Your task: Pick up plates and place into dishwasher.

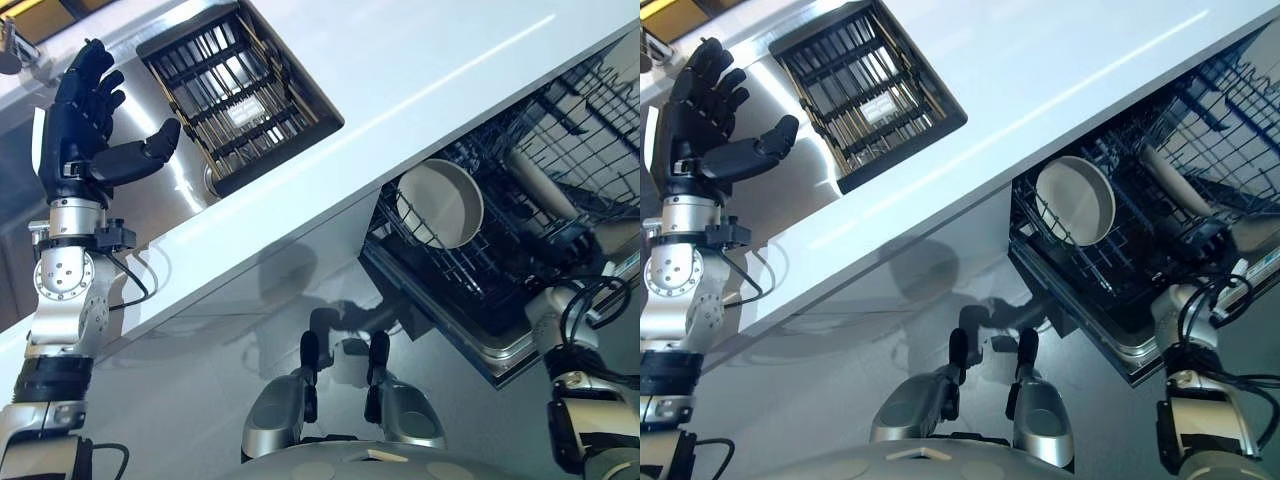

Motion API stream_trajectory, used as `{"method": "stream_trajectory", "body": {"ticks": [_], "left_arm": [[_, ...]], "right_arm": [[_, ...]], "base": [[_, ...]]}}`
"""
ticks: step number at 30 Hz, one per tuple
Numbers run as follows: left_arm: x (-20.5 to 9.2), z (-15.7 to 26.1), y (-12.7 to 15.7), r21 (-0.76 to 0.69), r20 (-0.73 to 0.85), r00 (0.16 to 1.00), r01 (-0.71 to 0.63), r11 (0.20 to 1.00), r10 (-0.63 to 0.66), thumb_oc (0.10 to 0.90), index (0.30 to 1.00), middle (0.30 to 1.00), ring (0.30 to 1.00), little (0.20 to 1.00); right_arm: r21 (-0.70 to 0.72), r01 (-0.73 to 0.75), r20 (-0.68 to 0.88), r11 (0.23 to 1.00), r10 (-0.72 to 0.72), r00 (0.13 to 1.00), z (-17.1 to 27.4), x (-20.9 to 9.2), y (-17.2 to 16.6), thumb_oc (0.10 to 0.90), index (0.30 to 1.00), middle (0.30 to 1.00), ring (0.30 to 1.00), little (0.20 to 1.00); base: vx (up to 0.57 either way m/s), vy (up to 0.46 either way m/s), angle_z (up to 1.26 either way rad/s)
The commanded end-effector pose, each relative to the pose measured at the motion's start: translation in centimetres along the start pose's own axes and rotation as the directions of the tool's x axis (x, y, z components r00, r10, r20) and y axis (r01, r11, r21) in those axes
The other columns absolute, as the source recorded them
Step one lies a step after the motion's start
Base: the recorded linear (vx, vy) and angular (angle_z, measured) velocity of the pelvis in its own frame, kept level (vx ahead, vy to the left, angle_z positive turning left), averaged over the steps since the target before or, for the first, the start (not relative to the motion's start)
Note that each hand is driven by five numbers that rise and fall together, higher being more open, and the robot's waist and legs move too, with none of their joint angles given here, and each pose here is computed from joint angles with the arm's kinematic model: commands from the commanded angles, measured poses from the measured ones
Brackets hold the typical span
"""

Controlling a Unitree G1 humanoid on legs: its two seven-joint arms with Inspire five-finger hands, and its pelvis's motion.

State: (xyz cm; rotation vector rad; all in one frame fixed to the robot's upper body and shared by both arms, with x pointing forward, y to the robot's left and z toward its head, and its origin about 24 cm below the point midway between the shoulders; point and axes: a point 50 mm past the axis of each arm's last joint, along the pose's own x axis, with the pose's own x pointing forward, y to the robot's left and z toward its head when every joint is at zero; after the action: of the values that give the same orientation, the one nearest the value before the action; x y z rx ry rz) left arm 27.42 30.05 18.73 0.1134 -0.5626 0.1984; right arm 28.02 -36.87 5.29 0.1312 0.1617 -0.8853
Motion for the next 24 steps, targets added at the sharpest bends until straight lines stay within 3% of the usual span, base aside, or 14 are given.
{"method": "stream_trajectory", "body": {"ticks": [1,6,10,18,24], "left_arm": [[2.6,5.0,0.6,-0.022,0.239,0.971,0.007,1.0,-0.001,0.8,0.9,0.9,0.9,0.9],[2.7,4.8,0.4,-0.031,0.234,0.972,0.017,0.999,-0.009,0.8,0.9,0.9,0.9,0.9],[2.3,4.4,0.1,-0.035,0.223,0.974,0.037,0.999,-0.029,0.8,0.9,0.9,0.9,0.9],[1.6,3.1,-0.2,-0.042,0.181,0.983,0.031,0.999,-0.023,0.8,0.9,0.9,0.9,0.9],[2.0,2.4,-0.8,-0.049,0.146,0.989,0.029,0.998,-0.022,0.8,0.9,0.9,0.9,0.9]], "right_arm": [[0.054,-0.177,0.087,0.983,0.172,0.981,4.3,0.9,1.8,0.8,0.9,0.9,0.9,0.9],[0.221,-0.294,0.121,0.93,0.273,0.954,4.8,0.8,2.5,0.8,0.9,0.9,0.9,0.9],[0.345,-0.502,0.292,0.793,0.418,0.86,6.7,-0.6,4.5,0.8,0.9,0.9,0.9,0.9],[0.251,-0.819,0.558,0.516,0.614,0.558,11.1,-5.0,9.9,0.8,0.9,0.9,0.9,0.9],[0.027,-0.916,0.665,0.4,0.677,0.315,15.3,-9.9,14.7,0.8,0.9,0.9,0.9,0.9]], "base": [[0.0,0.0,0.0],[0.01,-0.006,0.04],[0.03,0.013,0.01],[0.05,0.047,-0.01],[0.06,0.038,-0.01]]}}
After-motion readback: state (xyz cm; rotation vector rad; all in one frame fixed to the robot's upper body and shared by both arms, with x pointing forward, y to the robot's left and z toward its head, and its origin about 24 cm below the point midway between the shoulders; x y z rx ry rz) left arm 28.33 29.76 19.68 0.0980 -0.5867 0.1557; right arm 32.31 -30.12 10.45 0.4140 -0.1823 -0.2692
